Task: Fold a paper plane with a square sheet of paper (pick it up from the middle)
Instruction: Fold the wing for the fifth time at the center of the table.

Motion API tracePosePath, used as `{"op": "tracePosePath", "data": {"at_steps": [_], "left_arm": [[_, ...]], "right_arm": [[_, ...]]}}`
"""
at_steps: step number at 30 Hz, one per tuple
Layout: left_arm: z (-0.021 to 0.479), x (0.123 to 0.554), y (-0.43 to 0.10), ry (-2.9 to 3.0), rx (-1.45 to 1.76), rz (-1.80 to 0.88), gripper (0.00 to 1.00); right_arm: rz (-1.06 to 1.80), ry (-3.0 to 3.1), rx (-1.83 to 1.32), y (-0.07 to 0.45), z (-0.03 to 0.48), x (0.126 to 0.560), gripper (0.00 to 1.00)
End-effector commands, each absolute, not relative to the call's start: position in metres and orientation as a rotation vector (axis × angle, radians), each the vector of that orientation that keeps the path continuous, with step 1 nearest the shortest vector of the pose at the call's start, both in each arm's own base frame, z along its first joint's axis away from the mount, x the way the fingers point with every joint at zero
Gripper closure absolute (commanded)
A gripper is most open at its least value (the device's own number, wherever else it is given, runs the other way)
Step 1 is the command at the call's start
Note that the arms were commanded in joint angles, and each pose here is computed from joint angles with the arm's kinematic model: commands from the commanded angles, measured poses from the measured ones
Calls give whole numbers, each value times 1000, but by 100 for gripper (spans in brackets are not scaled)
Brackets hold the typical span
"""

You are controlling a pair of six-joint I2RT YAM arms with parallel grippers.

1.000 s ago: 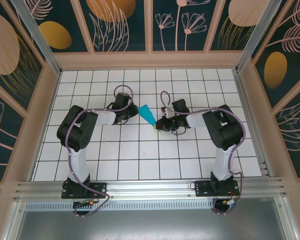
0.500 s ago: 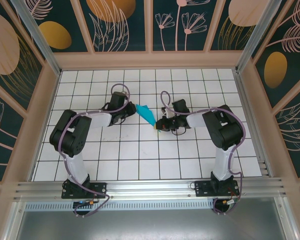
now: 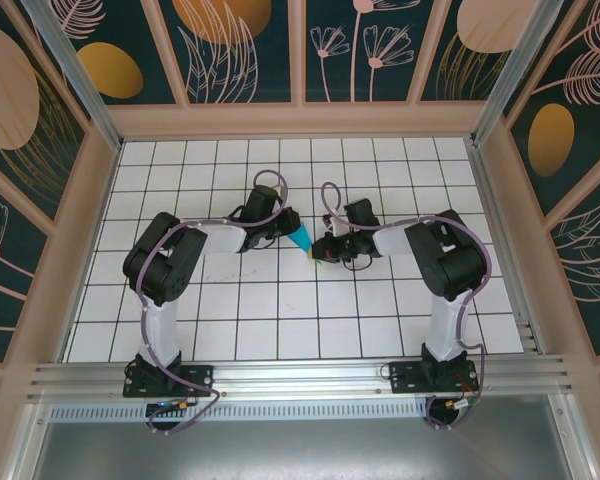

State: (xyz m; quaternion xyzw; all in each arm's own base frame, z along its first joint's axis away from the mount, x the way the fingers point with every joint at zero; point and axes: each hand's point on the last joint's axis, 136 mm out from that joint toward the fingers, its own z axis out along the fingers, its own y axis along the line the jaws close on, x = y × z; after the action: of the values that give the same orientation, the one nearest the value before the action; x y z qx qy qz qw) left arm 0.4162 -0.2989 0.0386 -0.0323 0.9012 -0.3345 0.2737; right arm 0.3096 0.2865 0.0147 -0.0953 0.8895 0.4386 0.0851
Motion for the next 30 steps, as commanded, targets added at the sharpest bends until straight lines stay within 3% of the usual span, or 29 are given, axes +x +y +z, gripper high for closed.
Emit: {"op": "tracePosePath", "data": {"at_steps": [1, 14, 30], "left_arm": [[25, 419, -292, 2467, -114, -827, 88], [2, 414, -280, 2525, -152, -749, 89], [1, 412, -279, 2529, -149, -750, 89]], "right_arm": [[990, 3011, -86, 236, -59, 264, 96], [1161, 2714, -171, 278, 28, 323, 88], [1210, 2628, -197, 306, 45, 356, 88]]}}
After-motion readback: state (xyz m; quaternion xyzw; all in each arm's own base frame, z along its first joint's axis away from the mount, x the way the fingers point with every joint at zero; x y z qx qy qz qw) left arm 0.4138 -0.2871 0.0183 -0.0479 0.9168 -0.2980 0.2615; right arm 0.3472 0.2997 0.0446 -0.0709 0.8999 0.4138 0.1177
